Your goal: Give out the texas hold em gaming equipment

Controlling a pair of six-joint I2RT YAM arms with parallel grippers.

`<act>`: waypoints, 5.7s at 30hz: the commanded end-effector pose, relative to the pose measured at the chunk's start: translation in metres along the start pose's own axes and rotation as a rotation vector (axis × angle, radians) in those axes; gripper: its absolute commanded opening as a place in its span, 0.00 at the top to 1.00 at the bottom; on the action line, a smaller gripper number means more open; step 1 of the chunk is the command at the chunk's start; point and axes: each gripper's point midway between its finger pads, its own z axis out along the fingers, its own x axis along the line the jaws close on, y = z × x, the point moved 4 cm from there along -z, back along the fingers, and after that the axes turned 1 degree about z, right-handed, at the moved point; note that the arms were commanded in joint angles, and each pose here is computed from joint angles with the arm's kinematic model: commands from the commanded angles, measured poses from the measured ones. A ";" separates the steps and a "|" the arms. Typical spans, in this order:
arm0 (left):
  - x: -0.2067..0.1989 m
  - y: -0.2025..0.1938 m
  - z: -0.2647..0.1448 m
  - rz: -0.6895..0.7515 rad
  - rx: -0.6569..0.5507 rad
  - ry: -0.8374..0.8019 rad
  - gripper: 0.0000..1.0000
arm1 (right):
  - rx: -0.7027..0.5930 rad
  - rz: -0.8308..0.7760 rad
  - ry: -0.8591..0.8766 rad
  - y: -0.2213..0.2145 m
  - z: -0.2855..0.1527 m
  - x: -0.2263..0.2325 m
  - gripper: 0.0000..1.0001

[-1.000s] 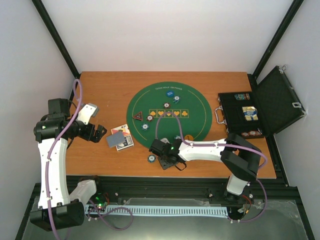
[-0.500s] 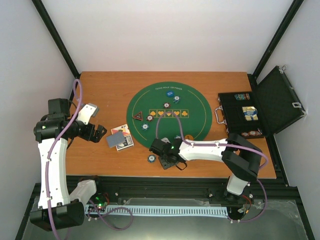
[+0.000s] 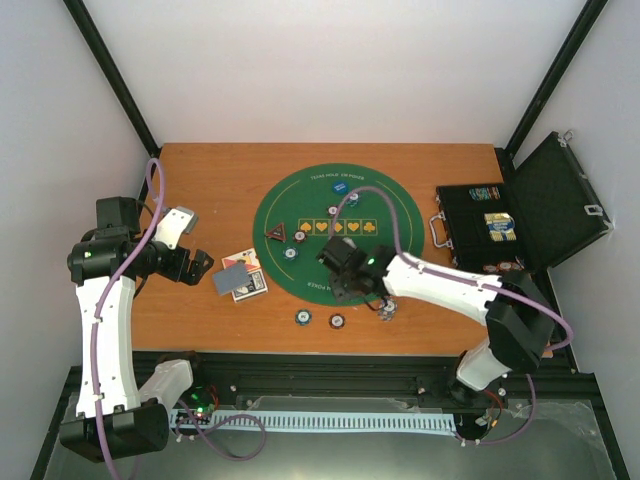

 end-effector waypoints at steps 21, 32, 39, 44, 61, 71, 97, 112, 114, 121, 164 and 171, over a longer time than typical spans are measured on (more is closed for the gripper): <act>-0.002 0.010 -0.015 0.005 -0.028 0.009 0.00 | 0.074 0.185 -0.087 0.070 0.081 -0.123 0.68; -0.001 0.011 -0.012 0.004 -0.025 0.005 0.00 | 0.122 0.192 -0.106 0.054 0.101 -0.128 0.67; 0.000 0.010 -0.011 0.004 -0.023 0.006 0.00 | 0.113 0.192 -0.107 0.058 0.101 -0.131 0.60; 0.000 0.009 -0.011 0.004 -0.020 0.010 0.00 | 0.102 0.192 -0.100 0.063 0.093 -0.131 0.44; 0.000 0.010 -0.011 0.001 -0.025 0.005 0.00 | -0.071 0.035 -0.068 0.040 -0.016 -0.030 0.25; -0.001 0.007 -0.009 0.001 -0.019 0.004 0.00 | 0.011 -0.018 -0.012 -0.021 0.004 0.020 0.23; -0.003 0.005 -0.008 0.004 -0.022 -0.007 0.00 | 0.043 0.187 -0.095 -0.055 -0.014 -0.080 0.23; -0.003 0.006 -0.010 0.006 -0.021 -0.002 0.00 | 0.092 0.278 -0.066 -0.067 0.009 -0.097 0.26; -0.003 0.006 -0.010 0.007 -0.023 -0.001 0.00 | 0.091 0.279 -0.059 -0.067 0.010 -0.096 0.28; -0.002 0.006 -0.008 -0.004 -0.015 -0.004 0.00 | 0.087 0.270 -0.057 -0.066 0.011 -0.096 0.40; 0.000 0.006 -0.006 -0.012 -0.014 -0.002 0.00 | 0.000 0.207 -0.022 -0.021 -0.033 -0.077 0.86; 0.002 0.005 -0.001 -0.025 0.002 -0.012 0.00 | -0.016 0.113 0.023 0.029 -0.023 -0.030 0.86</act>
